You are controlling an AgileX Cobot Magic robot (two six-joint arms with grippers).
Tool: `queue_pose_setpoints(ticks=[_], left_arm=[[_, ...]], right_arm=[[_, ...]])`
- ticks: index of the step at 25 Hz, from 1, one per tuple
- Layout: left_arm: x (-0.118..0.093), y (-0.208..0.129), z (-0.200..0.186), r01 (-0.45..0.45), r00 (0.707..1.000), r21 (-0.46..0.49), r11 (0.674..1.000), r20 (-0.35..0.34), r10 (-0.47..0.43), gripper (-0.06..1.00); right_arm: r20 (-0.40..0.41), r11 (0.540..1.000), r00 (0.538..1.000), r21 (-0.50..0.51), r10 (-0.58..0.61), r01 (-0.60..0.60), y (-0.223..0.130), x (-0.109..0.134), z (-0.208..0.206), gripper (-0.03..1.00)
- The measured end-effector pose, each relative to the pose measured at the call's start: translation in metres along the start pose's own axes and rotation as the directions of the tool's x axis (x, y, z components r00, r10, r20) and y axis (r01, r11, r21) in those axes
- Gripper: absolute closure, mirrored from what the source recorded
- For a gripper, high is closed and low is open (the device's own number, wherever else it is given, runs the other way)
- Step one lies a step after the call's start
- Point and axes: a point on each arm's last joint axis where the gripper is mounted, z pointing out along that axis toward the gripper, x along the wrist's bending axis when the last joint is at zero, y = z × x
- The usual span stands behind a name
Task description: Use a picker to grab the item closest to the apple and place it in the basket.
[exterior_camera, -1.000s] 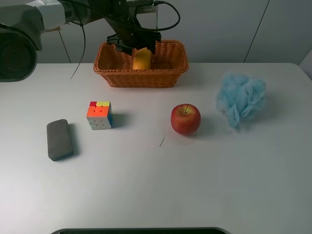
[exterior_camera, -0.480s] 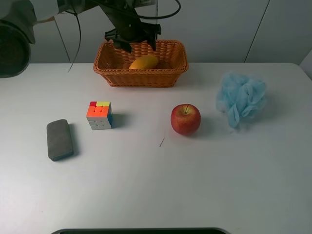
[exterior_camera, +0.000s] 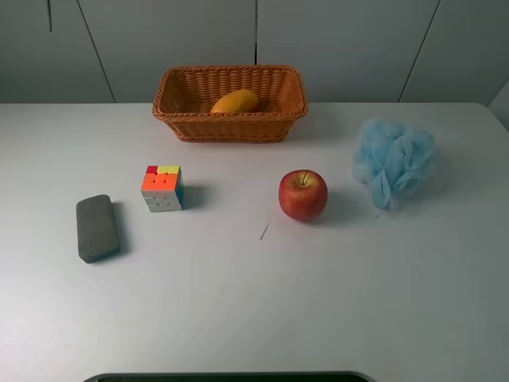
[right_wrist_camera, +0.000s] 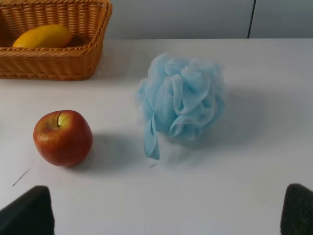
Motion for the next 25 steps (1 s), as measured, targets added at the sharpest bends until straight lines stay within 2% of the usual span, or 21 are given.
queue_pose_setpoints(ticks=[4,8,13,18,25], left_arm=[[-0.001,-0.012,-0.054,-0.032,0.999,-0.007,0.999,0.007,0.032,0.21],[0.002,-0.045,-0.103,-0.088,0.996,0.026,0.996,0.017,0.088,0.21],[0.015,-0.106,-0.159,-0.158,0.987,0.067,0.985,0.021,0.157,0.21],[0.031,-0.177,-0.2,-0.176,0.984,0.086,0.981,0.008,0.176,0.21],[0.053,-0.275,-0.243,-0.183,0.983,0.01,0.983,0.0,0.183,0.21]], right_arm=[[0.0,1.0,1.0,0.0,0.0,0.0,0.0,0.0,0.0,0.27],[0.0,1.0,1.0,0.0,0.0,0.0,0.0,0.0,0.0,0.27],[0.0,1.0,1.0,0.0,0.0,0.0,0.0,0.0,0.0,0.27],[0.0,1.0,1.0,0.0,0.0,0.0,0.0,0.0,0.0,0.27],[0.0,1.0,1.0,0.0,0.0,0.0,0.0,0.0,0.0,0.27]])
